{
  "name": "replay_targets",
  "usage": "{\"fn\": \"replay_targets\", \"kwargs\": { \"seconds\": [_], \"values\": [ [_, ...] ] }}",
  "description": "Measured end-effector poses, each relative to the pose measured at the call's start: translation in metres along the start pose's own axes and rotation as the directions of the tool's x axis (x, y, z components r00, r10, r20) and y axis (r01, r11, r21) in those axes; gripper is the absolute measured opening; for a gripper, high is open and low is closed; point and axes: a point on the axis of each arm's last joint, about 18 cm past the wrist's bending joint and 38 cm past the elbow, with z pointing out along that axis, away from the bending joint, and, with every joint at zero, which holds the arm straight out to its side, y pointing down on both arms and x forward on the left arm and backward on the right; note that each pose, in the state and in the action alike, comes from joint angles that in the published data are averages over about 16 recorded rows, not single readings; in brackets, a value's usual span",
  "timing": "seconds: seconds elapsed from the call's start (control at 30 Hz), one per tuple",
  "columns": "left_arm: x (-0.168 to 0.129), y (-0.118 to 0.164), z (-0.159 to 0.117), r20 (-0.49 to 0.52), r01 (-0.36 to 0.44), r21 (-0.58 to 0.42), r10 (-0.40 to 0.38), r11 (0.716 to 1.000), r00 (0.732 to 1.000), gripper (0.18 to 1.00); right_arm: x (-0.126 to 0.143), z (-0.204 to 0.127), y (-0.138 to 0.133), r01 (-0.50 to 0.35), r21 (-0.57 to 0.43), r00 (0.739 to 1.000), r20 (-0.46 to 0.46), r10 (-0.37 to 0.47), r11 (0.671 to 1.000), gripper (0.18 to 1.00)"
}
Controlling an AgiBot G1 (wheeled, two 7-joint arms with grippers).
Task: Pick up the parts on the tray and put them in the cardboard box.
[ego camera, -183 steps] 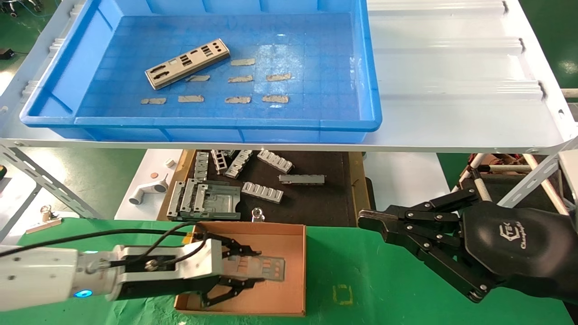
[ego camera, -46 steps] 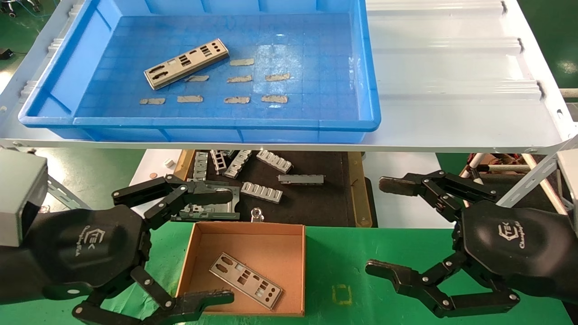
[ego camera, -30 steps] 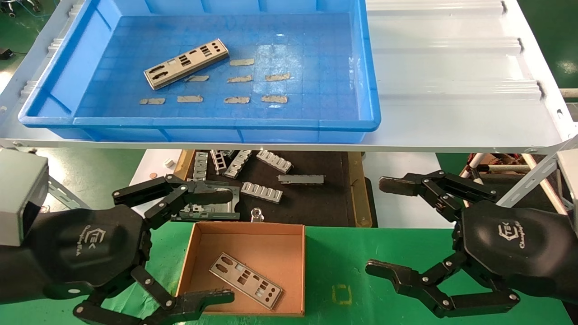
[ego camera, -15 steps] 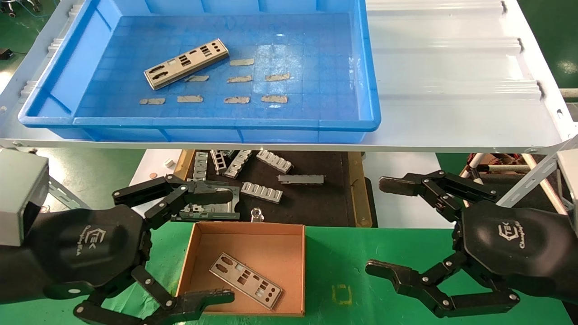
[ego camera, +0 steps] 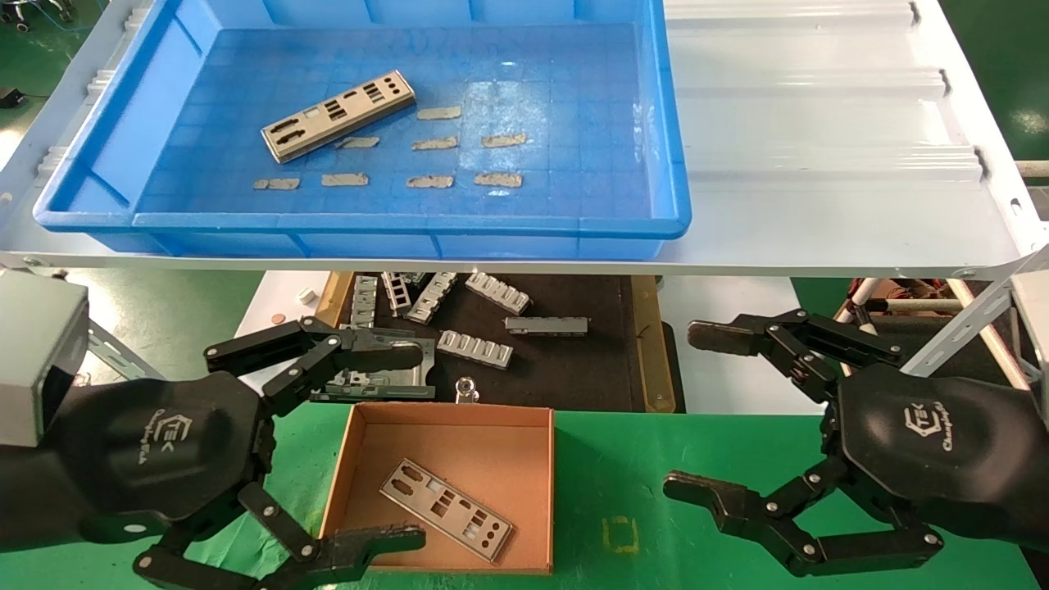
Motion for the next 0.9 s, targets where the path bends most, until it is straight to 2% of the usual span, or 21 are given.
{"fn": "replay_targets", "kwargs": {
  "seconds": [0.9],
  "values": [
    [0.0000, 0.0000, 0.0000, 0.000, 0.000, 0.000, 0.000, 1.000, 1.000, 1.001, 0.0000, 0.0000, 0.0000, 0.000, 0.000, 1.000, 0.000, 0.000, 1.000, 1.001]
  ]
}}
